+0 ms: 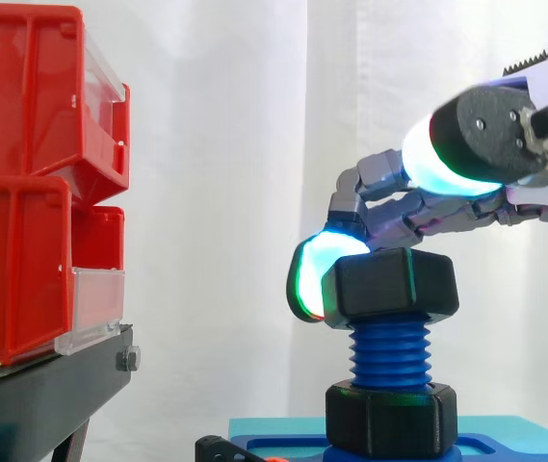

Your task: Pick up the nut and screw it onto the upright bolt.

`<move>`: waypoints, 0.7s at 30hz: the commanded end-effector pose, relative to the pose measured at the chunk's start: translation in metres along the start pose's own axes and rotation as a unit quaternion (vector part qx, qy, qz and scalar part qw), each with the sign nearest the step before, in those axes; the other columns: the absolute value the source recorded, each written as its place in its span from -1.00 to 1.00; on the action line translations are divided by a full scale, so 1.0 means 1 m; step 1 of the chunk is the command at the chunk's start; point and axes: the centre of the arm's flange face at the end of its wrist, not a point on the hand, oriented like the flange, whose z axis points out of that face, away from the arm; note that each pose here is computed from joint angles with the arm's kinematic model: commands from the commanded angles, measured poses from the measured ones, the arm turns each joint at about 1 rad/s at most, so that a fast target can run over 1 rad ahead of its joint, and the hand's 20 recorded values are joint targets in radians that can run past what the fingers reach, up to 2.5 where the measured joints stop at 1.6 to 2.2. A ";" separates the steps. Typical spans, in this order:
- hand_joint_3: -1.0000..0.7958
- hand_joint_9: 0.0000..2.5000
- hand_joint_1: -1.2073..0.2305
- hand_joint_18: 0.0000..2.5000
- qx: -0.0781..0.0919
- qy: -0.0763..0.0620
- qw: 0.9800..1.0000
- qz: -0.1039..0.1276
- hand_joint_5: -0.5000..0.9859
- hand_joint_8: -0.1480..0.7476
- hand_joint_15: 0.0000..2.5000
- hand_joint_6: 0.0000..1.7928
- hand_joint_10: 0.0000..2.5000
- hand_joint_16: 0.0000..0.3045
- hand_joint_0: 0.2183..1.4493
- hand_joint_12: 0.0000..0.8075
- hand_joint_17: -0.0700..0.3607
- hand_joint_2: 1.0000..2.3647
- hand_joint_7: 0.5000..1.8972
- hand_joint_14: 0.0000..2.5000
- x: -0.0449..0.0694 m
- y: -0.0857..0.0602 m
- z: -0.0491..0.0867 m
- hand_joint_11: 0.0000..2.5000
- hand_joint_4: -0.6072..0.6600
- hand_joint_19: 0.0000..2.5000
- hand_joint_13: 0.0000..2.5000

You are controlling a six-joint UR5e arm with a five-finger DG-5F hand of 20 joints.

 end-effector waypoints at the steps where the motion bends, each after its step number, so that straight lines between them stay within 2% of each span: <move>1: -0.44 -0.72 0.39 -1.00 0.003 0.004 1.000 -0.002 -0.52 0.02 -1.00 -0.44 -1.00 -0.73 -0.56 -0.17 -0.25 -1.00 0.15 -1.00 0.000 -0.004 -0.001 -1.00 0.35 -1.00 -0.88; 5: -0.44 -0.68 0.36 -1.00 0.007 0.013 1.000 -0.008 -0.50 0.02 -1.00 -0.44 -1.00 -0.75 -0.55 -0.19 -0.27 -1.00 0.23 -1.00 0.000 -0.009 -0.002 -1.00 0.35 -1.00 -0.86; 9: -0.44 -0.65 0.34 -1.00 0.008 0.017 1.000 -0.010 -0.50 0.03 -1.00 -0.39 -1.00 -0.76 -0.55 -0.20 -0.29 -1.00 0.15 -1.00 0.000 -0.012 -0.002 -1.00 0.34 -1.00 -0.83; 14: -0.44 -0.62 0.33 -1.00 0.004 0.015 1.000 -0.009 -0.51 0.03 -1.00 -0.30 -1.00 -0.77 -0.55 -0.22 -0.31 -1.00 -0.01 -1.00 -0.003 -0.012 -0.002 -1.00 0.36 -1.00 -0.81; 16: -0.44 -0.61 0.33 -1.00 0.001 0.014 1.000 -0.008 -0.51 0.04 -1.00 -0.32 -1.00 -0.77 -0.55 -0.22 -0.31 -1.00 0.01 -1.00 -0.006 -0.011 -0.001 -1.00 0.34 -1.00 -0.81; 19: -0.44 -0.63 0.35 -1.00 -0.003 0.016 1.000 -0.010 -0.50 0.03 -1.00 -0.43 -1.00 -0.77 -0.55 -0.20 -0.30 -1.00 0.22 -1.00 -0.011 -0.009 0.001 -1.00 0.35 -1.00 -0.82; 21: -0.44 -0.65 0.36 -1.00 -0.004 0.019 1.000 -0.013 -0.51 0.03 -1.00 -0.44 -1.00 -0.76 -0.56 -0.19 -0.29 -1.00 0.10 -1.00 -0.016 -0.009 0.001 -1.00 0.35 -1.00 -0.83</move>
